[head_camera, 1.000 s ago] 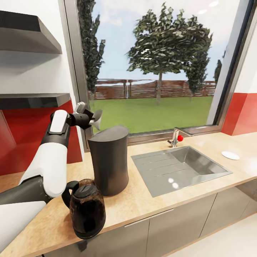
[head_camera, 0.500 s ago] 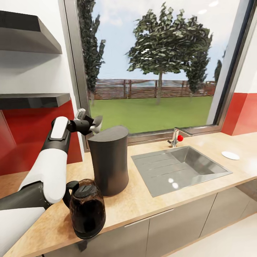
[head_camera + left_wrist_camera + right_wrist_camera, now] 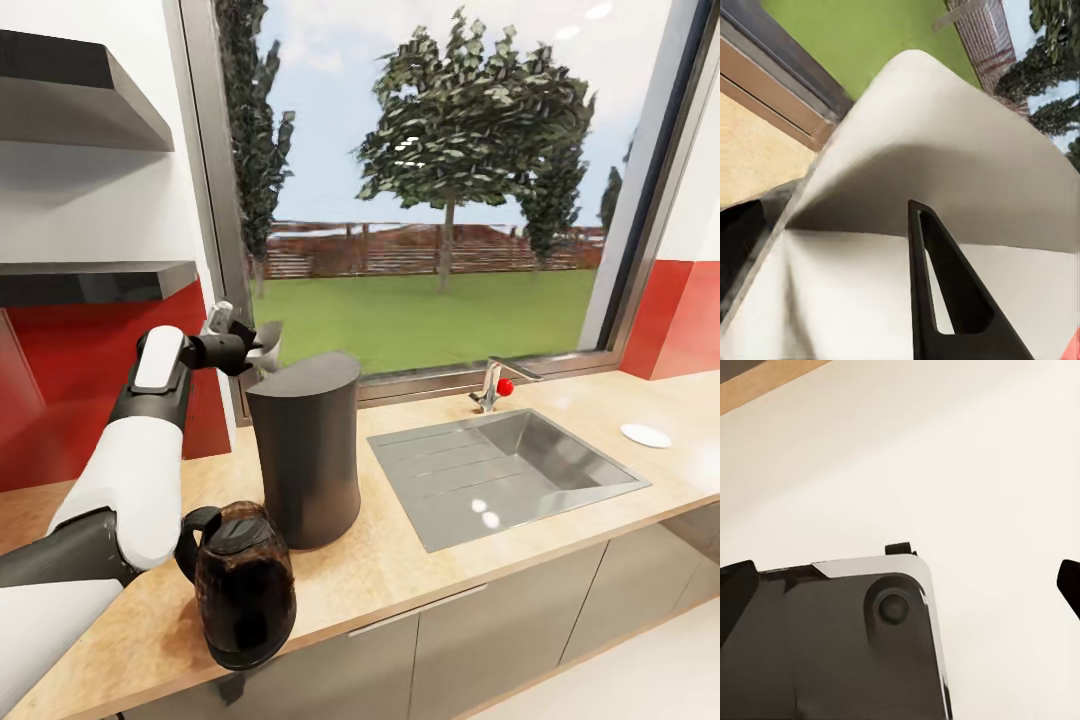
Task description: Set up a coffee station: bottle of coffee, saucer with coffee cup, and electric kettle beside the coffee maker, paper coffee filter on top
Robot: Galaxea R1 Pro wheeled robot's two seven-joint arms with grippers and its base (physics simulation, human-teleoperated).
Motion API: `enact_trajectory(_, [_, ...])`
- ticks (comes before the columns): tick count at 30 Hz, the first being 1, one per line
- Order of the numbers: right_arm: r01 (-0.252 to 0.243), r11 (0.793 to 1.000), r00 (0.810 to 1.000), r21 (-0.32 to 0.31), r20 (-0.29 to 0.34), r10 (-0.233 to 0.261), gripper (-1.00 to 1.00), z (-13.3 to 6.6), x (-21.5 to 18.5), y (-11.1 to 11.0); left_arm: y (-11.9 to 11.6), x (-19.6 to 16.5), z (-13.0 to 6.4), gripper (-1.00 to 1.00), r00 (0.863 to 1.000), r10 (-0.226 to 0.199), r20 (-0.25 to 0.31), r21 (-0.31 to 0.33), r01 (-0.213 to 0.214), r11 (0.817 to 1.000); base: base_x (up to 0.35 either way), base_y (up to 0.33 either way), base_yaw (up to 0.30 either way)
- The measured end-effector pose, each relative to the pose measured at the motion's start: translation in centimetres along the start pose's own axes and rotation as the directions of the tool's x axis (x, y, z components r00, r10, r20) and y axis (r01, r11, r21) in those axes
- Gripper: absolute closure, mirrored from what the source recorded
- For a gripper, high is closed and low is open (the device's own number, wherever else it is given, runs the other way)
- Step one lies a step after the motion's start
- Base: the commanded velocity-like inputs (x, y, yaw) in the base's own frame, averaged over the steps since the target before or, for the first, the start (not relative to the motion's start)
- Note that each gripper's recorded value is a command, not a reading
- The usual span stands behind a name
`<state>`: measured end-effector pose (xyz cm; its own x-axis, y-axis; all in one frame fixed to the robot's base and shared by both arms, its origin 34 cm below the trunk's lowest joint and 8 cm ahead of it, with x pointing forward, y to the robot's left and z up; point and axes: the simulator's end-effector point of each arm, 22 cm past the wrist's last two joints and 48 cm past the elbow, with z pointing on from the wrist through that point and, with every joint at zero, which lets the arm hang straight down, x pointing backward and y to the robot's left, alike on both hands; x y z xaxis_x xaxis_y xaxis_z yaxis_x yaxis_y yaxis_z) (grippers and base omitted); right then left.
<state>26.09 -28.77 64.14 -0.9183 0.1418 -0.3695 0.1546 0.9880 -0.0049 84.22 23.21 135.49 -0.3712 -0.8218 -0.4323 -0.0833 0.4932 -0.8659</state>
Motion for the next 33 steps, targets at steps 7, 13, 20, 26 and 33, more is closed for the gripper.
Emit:
enact_trajectory(7, [-0.001,1.000,1.000,0.000,-0.002,0.001,-1.00,0.0,0.2,0.1,-2.5,0.6,-0.2,1.00,1.000,-0.011,-0.002,0.071,0.011,0.997,0.000,0.000,0.000])
enact_trajectory(13, [0.000,1.000,1.000,0.001,-0.002,0.000,-1.00,0.0,0.2,0.1,-3.9,0.6,-0.4,1.00,1.000,-0.015,-0.004,0.124,0.016,0.992,0.000,0.000,0.000])
enact_trajectory(20, [0.001,1.000,1.000,0.001,-0.002,-0.001,-1.00,0.0,0.2,0.1,-4.7,0.7,-0.4,1.00,1.000,-0.012,-0.003,0.153,0.012,0.988,0.003,-0.001,0.000])
enact_trajectory(26, [0.000,1.000,1.000,0.001,-0.002,0.000,-1.00,0.0,0.2,0.1,-4.6,0.8,-0.4,1.00,1.000,-0.009,-0.004,0.150,0.010,0.989,0.121,-0.074,0.000])
enact_trajectory(33, [0.001,1.000,1.000,0.001,-0.002,-0.001,-1.00,0.0,0.2,0.1,-4.2,0.8,-0.3,1.00,1.000,-0.011,-0.005,0.136,0.011,0.991,0.018,-0.011,0.000])
